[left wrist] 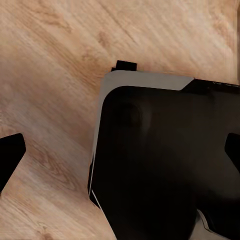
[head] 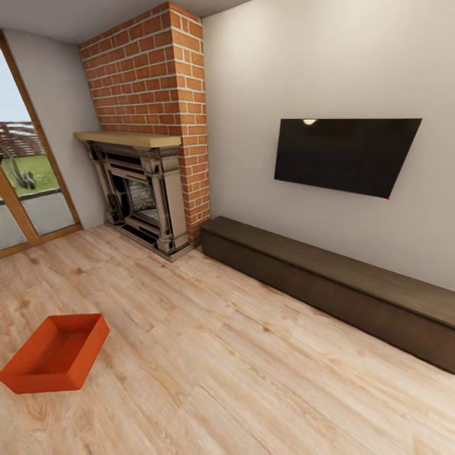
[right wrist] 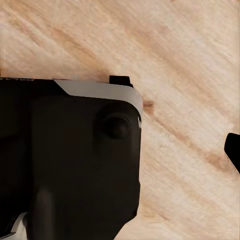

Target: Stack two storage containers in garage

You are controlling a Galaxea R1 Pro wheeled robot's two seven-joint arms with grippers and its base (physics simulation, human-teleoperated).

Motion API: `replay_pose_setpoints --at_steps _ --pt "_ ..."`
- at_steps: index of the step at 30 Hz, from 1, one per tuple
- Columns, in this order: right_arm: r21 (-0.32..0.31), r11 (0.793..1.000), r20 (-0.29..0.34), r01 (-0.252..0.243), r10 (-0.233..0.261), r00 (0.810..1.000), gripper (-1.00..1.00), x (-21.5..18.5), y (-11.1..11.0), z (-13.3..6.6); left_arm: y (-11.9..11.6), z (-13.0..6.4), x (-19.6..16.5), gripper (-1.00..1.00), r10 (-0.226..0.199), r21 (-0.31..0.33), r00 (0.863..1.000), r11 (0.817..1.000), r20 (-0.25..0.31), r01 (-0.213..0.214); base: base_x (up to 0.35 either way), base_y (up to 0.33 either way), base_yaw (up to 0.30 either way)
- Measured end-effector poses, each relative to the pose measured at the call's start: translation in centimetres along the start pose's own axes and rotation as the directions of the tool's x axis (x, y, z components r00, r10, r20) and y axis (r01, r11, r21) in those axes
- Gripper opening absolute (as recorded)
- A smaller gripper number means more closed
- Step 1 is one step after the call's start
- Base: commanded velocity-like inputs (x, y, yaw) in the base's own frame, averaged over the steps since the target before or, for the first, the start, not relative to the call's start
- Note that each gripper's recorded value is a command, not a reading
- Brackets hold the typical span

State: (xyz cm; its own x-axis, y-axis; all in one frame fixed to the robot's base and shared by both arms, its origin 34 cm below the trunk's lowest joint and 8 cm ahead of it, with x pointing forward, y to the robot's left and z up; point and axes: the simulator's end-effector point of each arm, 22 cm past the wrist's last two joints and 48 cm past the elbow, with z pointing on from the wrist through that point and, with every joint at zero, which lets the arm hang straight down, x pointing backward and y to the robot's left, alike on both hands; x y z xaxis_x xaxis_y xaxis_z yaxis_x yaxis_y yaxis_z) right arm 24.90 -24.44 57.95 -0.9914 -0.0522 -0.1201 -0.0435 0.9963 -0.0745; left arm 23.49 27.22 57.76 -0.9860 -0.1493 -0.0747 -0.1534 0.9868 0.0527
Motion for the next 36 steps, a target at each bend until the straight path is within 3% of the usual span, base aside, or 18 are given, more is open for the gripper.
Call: replay_pose_setpoints --at_steps 36 --pt "0.000 1.000 0.000 0.001 -0.001 1.000 1.00 0.00 0.00 0.00 -0.01 0.00 -0.01 1.00 0.000 0.000 1.000 1.000 0.000 0.000 0.325 0.000 0.000"
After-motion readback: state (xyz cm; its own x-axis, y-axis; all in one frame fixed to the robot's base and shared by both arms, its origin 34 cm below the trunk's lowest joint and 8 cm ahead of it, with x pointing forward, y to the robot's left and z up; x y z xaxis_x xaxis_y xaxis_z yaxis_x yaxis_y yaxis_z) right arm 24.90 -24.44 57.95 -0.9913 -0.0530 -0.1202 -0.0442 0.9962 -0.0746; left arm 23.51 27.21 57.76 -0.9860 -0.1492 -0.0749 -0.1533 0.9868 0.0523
